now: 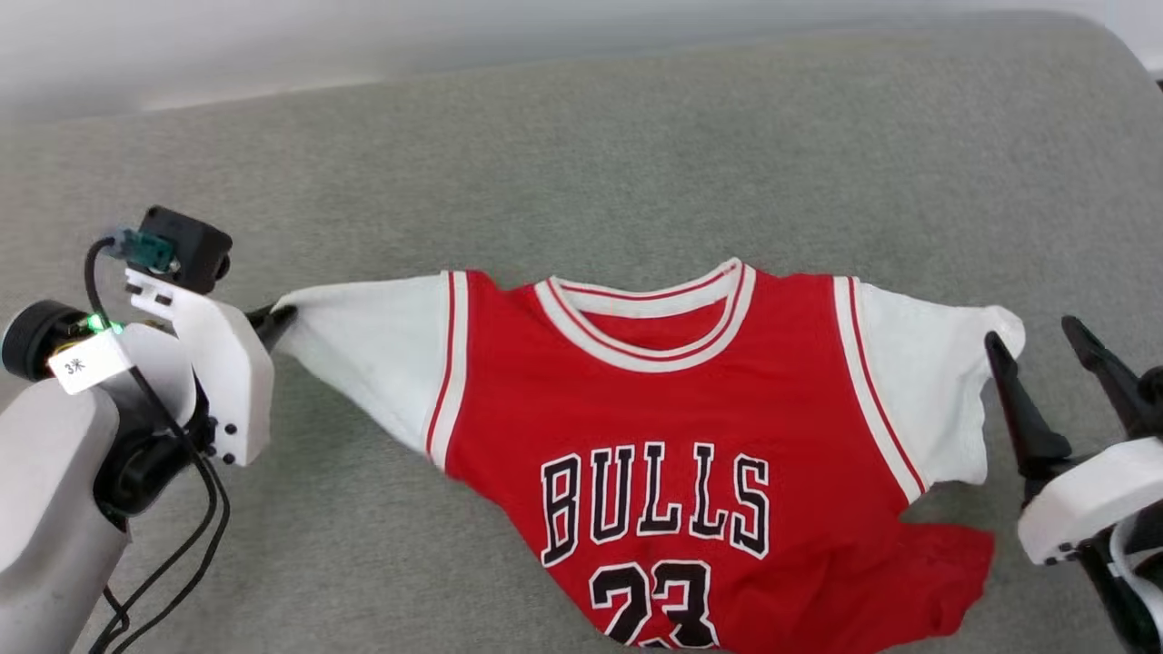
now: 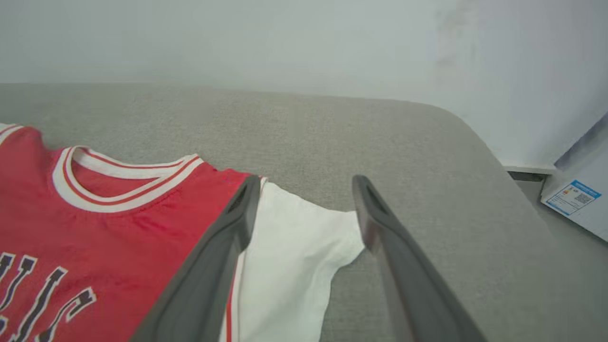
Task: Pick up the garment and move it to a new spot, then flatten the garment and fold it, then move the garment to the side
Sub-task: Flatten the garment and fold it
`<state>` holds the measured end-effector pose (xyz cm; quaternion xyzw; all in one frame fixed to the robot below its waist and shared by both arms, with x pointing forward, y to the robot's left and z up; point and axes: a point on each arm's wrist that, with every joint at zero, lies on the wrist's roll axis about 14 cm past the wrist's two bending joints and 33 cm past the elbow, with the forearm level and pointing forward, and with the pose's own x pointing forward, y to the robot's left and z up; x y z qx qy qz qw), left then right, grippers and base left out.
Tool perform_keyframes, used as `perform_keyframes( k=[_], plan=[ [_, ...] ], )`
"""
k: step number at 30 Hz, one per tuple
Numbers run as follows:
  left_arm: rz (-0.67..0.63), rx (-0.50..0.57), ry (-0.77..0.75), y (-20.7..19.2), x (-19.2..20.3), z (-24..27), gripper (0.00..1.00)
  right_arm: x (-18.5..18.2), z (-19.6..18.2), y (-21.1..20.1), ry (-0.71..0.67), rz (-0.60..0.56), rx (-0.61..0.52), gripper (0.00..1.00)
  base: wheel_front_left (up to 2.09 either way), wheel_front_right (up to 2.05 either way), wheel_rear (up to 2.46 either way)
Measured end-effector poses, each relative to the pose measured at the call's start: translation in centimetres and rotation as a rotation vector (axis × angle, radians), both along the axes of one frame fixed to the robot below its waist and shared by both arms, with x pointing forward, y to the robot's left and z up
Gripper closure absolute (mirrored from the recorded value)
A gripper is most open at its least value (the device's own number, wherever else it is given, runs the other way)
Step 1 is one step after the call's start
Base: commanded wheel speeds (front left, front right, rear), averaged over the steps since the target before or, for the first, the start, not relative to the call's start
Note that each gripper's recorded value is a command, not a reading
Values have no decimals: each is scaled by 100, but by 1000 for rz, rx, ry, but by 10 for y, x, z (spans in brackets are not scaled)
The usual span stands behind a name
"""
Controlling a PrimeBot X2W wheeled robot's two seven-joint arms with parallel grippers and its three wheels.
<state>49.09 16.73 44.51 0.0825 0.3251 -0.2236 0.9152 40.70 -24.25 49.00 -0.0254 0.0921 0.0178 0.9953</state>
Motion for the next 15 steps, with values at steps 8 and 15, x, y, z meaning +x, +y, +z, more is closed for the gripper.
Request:
perform_keyframes(
  k=[8,15],
  plan=[
    [7,-34,-168,9,-21,58,100,4,-21,-12,318,67,-115,0,0,0,0],
    [-18,-83,-177,2,-51,70,100,18,-41,-27,577,64,-170,0,0,0,0]
  ],
)
